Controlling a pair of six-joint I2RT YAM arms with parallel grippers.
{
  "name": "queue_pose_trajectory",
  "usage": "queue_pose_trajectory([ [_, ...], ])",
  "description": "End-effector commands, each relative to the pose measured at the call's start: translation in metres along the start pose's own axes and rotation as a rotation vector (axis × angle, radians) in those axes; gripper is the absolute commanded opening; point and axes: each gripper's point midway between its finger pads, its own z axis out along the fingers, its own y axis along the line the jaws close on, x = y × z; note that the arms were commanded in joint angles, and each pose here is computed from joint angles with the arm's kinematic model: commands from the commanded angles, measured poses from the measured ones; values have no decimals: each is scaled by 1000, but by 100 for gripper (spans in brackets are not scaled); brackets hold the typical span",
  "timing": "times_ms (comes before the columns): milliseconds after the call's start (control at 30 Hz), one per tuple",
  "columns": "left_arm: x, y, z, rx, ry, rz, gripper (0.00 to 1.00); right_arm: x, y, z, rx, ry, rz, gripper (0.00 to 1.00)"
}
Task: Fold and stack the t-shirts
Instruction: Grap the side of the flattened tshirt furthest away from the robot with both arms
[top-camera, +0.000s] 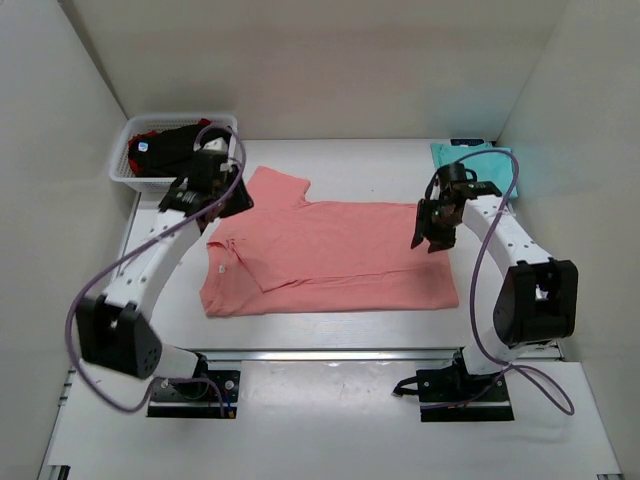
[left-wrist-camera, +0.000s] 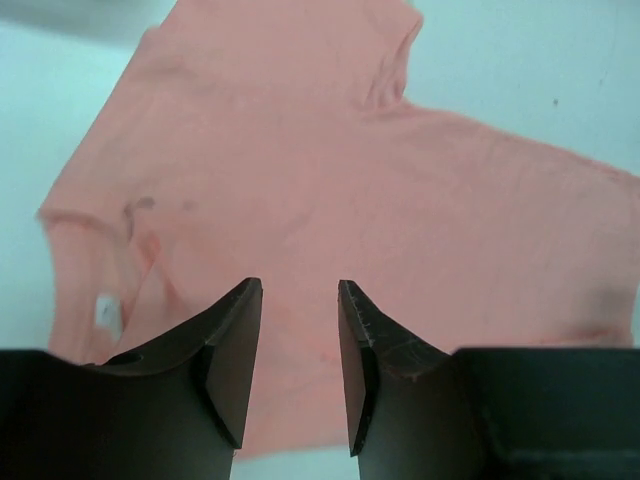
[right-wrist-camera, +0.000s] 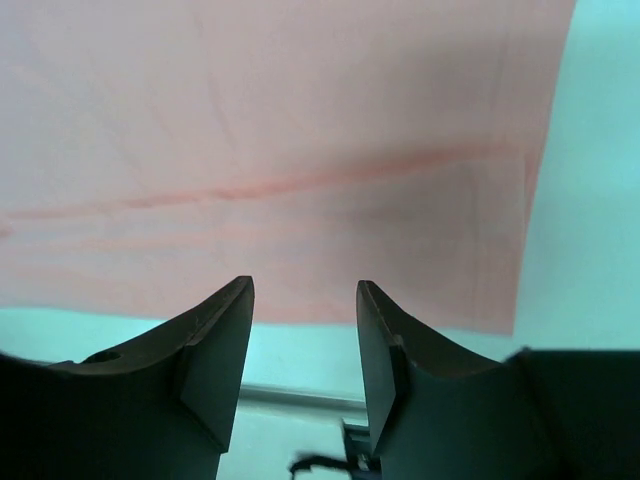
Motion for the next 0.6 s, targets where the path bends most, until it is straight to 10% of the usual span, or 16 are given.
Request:
queue_pose_trajectory([
  [0,-18,-22,51,-6,-18,101,48,-39,10,4,-37,-63,29,43],
  [167,-56,-36,123,-43,-58,147,69,-82,15,8,-65,-117,53,43],
  [567,-90,10,242,-156,-62,140,77,-108,33,20,-134,-130,72,42],
])
